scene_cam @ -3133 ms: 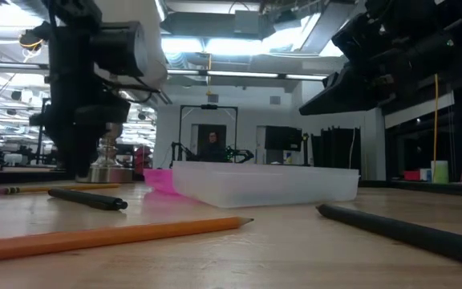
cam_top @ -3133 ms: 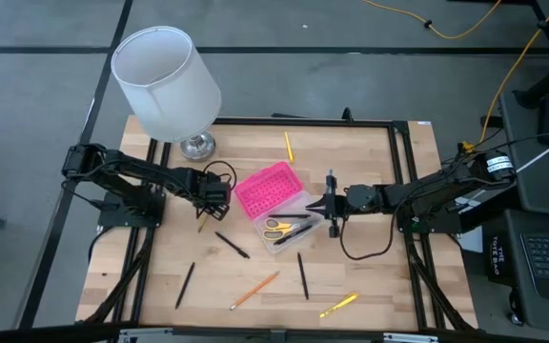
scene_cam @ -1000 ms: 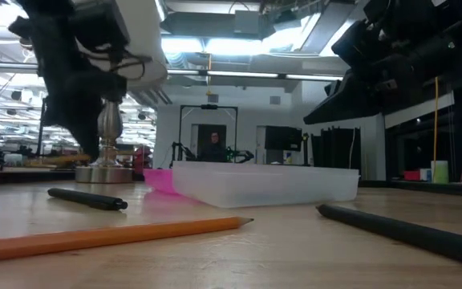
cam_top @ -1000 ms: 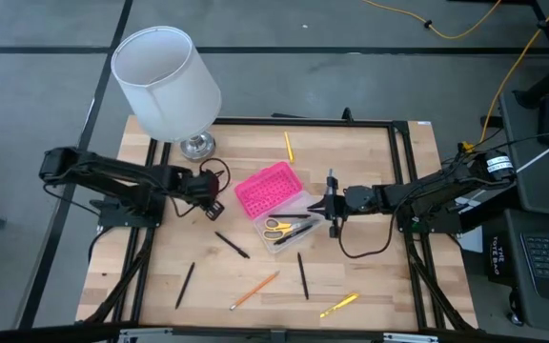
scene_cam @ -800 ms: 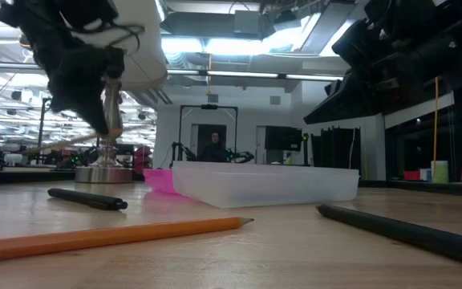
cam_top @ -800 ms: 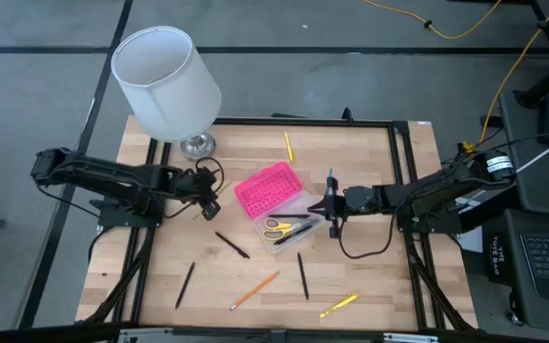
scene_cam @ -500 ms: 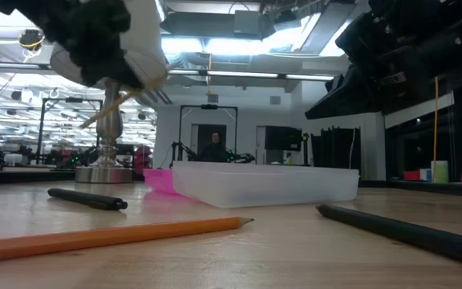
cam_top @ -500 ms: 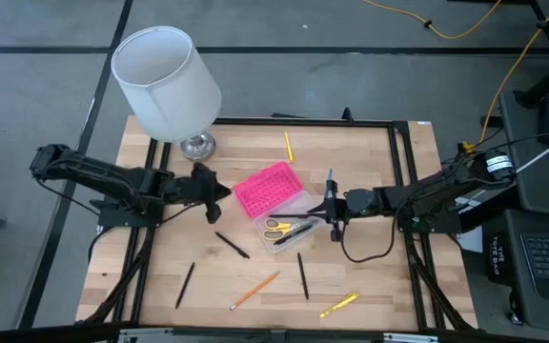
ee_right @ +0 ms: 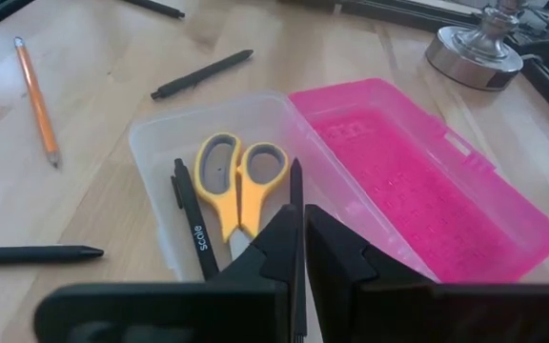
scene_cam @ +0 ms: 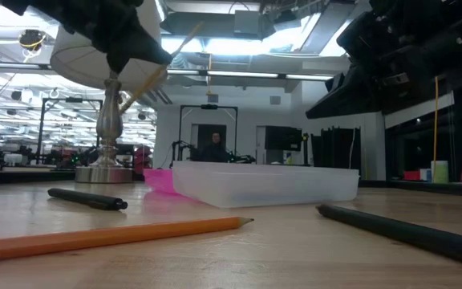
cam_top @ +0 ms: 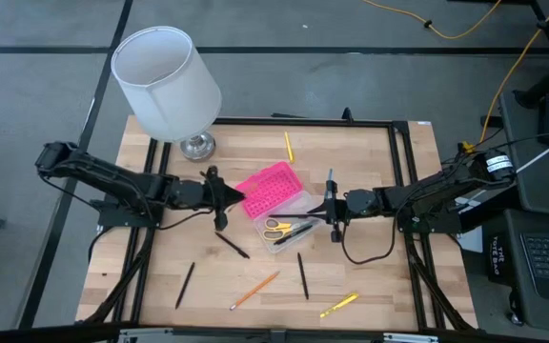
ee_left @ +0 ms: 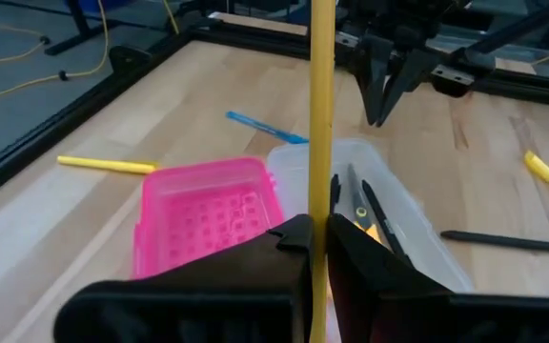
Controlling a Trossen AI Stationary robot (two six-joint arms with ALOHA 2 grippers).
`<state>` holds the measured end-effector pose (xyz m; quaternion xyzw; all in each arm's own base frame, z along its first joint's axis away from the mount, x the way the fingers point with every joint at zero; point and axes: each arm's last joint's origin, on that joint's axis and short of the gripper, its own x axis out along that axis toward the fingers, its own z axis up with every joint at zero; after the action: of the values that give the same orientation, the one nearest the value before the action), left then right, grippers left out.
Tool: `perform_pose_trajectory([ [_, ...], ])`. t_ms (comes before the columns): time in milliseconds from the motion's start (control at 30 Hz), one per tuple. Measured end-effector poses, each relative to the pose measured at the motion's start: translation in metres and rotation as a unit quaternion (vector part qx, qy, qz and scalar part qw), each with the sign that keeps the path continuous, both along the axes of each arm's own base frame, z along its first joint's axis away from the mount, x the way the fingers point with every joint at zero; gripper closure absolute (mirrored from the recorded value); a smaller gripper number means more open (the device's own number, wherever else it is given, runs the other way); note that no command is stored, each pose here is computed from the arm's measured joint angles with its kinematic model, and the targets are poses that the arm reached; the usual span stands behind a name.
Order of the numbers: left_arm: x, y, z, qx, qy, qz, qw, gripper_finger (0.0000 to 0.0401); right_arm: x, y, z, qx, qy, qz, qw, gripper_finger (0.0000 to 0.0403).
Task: Pick & place school supplies into a supply box
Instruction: Put the yellow pencil into the supply box
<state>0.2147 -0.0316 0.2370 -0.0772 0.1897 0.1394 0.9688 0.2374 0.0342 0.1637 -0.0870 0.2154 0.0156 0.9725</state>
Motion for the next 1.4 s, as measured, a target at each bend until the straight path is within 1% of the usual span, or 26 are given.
perform_pose_trajectory([
  [167,0.015,-0.003,-0.009,0.0,-0.006,-0.002,1.0,0.0388,0.0,0.0,0.001,-0.001,-0.006,0.001,1.0,0.0375],
  [333,0.028,-0.007,-0.01,-0.017,-0.043,-0.031,0.998,0.0388,0.001,0.0,0.001,-0.007,-0.007,0.004,1.0,0.0375],
  [400,0.031,-0.008,-0.01,-0.021,-0.057,-0.031,0.998,0.0388,0.001,0.0,0.002,-0.015,-0.009,0.007,1.0,0.0375],
  [500,0.041,-0.01,-0.008,-0.029,-0.056,-0.027,0.998,0.0388,0.001,0.0,0.002,-0.023,-0.013,0.01,1.0,0.0375],
  [600,0.057,-0.014,-0.003,-0.033,-0.048,-0.031,0.998,0.0388,0.001,0.0,0.003,-0.021,-0.013,0.01,1.0,0.0375],
  [667,0.069,-0.017,0.002,-0.033,-0.035,-0.04,0.998,0.0388,0.001,0.0,0.003,-0.021,-0.015,0.008,1.0,0.0375],
  [767,0.086,-0.021,0.008,-0.03,-0.001,-0.046,0.998,0.0388,-0.002,-0.002,0.011,-0.009,-0.033,-0.021,0.999,0.0375],
  [933,0.11,-0.025,0.008,-0.03,0.075,-0.036,0.996,0.0388,-0.017,-0.002,0.028,0.007,-0.037,-0.026,0.999,0.0375],
  [967,0.117,-0.027,0.01,-0.029,0.08,-0.036,0.996,0.0388,-0.02,-0.002,0.031,0.01,-0.04,-0.026,0.999,0.0375],
  [1067,0.129,-0.028,0.012,-0.011,0.114,-0.043,0.992,0.0388,-0.027,-0.003,0.039,0.02,-0.049,-0.035,0.998,0.0375],
  [1167,0.138,-0.028,0.01,-0.002,0.144,-0.052,0.988,0.0388,-0.033,-0.006,0.046,0.016,-0.06,-0.061,0.996,0.0375],
  [1233,0.145,-0.027,0.011,-0.006,0.147,-0.055,0.988,0.0388,-0.037,-0.007,0.048,0.007,-0.057,-0.069,0.996,0.0375],
  [1333,0.151,-0.023,0.007,-0.013,0.157,-0.058,0.986,0.0388,-0.041,-0.008,0.051,0.005,-0.06,-0.067,0.996,0.0375],
  [1400,0.156,-0.018,0.005,-0.02,0.159,-0.058,0.985,0.0388,-0.042,-0.008,0.052,-0.006,-0.06,-0.063,0.996,0.0375],
])
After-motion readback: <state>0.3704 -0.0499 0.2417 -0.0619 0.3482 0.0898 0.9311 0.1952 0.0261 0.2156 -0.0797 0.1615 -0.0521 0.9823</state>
